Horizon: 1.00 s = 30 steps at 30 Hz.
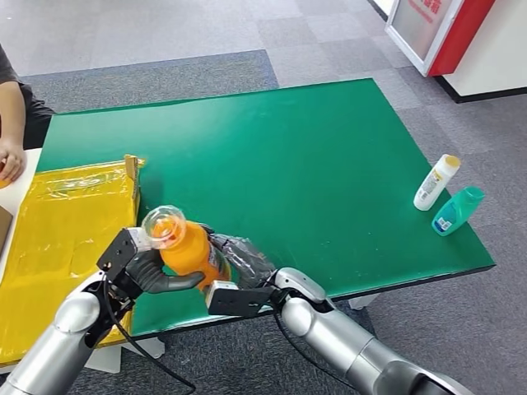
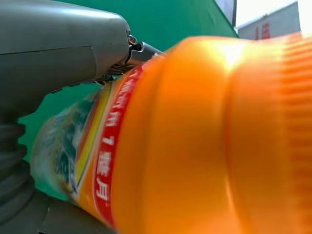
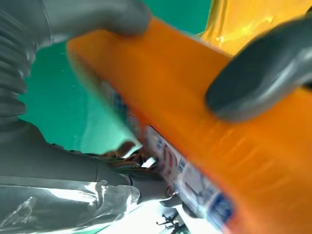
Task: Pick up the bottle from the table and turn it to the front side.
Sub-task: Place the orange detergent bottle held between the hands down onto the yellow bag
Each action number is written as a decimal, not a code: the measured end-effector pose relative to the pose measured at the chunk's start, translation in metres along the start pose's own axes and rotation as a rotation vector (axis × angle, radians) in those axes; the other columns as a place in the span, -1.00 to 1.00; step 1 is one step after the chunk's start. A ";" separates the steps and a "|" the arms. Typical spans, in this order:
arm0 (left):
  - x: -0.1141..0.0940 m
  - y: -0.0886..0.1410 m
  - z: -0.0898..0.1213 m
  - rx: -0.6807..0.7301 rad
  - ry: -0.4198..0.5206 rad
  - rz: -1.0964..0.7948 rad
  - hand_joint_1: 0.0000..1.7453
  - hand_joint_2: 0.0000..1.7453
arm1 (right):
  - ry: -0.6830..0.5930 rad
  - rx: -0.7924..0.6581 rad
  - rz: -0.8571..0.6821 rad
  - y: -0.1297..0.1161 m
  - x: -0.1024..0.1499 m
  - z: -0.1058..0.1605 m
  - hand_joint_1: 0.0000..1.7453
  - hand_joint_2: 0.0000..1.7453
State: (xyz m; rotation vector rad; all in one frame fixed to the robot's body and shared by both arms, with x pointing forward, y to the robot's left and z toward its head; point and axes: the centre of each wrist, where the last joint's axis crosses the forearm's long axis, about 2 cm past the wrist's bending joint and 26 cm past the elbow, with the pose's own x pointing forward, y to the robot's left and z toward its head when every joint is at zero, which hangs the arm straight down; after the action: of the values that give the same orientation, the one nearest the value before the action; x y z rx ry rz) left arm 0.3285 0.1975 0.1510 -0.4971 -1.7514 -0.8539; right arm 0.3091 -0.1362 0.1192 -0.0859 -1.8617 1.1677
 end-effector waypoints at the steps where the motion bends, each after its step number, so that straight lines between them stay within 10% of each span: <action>1: 0.001 -0.001 0.000 0.011 -0.003 -0.016 1.00 1.00 | 0.002 -0.003 0.002 0.001 0.000 0.001 -1.00 1.00; 17: 0.051 0.060 0.014 0.217 0.023 -0.351 1.00 1.00 | 0.167 -0.133 -0.029 -0.004 -0.028 0.054 -1.00 1.00; 30: 0.121 0.175 -0.017 -0.163 0.391 -0.638 1.00 1.00 | 0.177 -0.170 -0.075 -0.009 -0.039 0.070 -1.00 1.00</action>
State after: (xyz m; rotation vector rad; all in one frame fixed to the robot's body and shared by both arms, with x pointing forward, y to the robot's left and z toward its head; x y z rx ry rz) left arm 0.4195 0.2905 0.3206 0.1472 -1.4847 -1.4399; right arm 0.2846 -0.2077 0.0907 -0.2061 -1.7877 0.9188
